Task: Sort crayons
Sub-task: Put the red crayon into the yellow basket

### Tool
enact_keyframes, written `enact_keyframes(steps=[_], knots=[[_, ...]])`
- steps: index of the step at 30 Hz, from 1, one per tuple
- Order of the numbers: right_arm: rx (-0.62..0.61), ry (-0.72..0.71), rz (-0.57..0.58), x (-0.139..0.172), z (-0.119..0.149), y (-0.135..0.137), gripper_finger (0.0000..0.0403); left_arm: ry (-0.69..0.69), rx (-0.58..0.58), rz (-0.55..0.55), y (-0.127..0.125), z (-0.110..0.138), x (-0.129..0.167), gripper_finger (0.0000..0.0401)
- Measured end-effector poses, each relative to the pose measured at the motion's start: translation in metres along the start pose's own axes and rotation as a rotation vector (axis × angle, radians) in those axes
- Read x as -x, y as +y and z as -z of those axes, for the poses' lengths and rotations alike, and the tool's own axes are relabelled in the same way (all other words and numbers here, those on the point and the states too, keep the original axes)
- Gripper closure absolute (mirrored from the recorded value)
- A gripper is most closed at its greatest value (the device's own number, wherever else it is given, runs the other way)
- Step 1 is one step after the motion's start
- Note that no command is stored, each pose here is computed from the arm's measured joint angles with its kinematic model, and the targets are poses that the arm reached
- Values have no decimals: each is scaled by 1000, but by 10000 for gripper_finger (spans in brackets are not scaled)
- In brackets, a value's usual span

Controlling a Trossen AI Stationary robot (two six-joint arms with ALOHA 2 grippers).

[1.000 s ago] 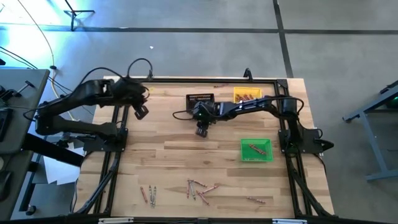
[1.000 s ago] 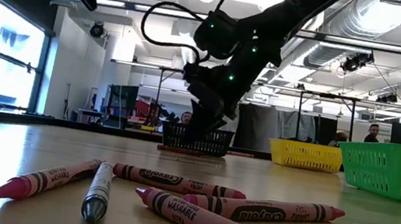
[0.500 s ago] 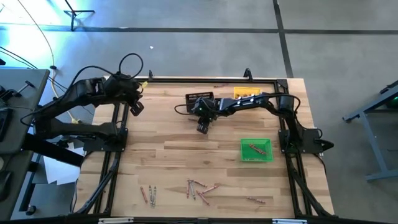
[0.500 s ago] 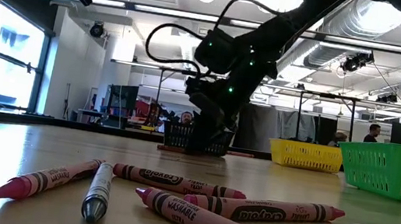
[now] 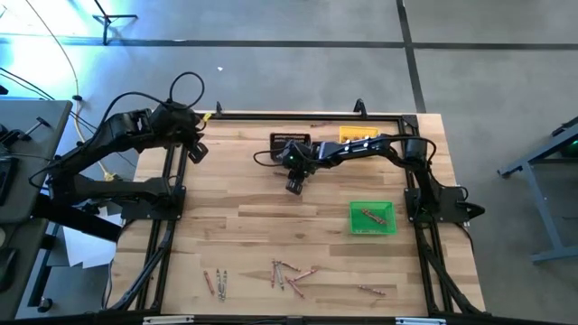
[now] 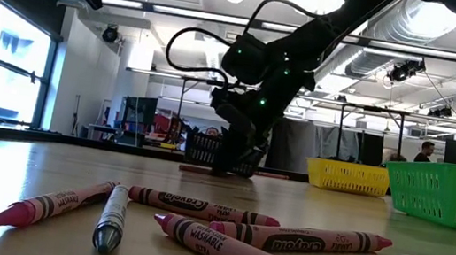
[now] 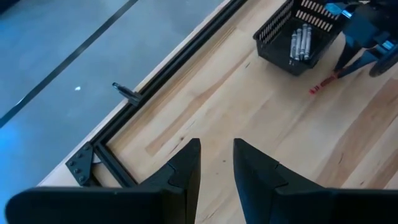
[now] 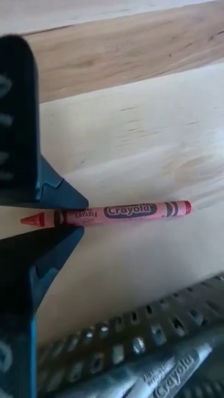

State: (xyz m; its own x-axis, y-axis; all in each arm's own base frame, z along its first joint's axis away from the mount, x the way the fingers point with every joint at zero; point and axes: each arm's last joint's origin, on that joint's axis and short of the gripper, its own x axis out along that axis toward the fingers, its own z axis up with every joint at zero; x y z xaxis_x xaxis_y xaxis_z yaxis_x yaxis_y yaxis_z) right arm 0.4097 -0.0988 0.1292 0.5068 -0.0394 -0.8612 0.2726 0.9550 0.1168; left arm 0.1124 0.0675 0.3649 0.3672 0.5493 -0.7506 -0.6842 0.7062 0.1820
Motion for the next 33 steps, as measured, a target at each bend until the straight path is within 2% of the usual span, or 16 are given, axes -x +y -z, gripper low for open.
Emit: enact_keyframes(steps=[13, 18, 25, 30, 33], knots=[[-44, 8, -31, 0, 0, 1, 389, 3, 7, -3, 1, 0, 0, 321], [-37, 32, -46, 10, -13, 4, 393, 3, 7, -2, 1, 0, 0, 321], [38, 81, -32, 41, -43, 9, 392, 15, 3, -4, 1, 1, 0, 321], [138, 245, 59, 78, -54, 4, 392, 26, 0, -5, 1, 2, 0, 321], [148, 354, 78, 99, -54, -12, 392, 26, -1, -5, 2, 2, 0, 321]])
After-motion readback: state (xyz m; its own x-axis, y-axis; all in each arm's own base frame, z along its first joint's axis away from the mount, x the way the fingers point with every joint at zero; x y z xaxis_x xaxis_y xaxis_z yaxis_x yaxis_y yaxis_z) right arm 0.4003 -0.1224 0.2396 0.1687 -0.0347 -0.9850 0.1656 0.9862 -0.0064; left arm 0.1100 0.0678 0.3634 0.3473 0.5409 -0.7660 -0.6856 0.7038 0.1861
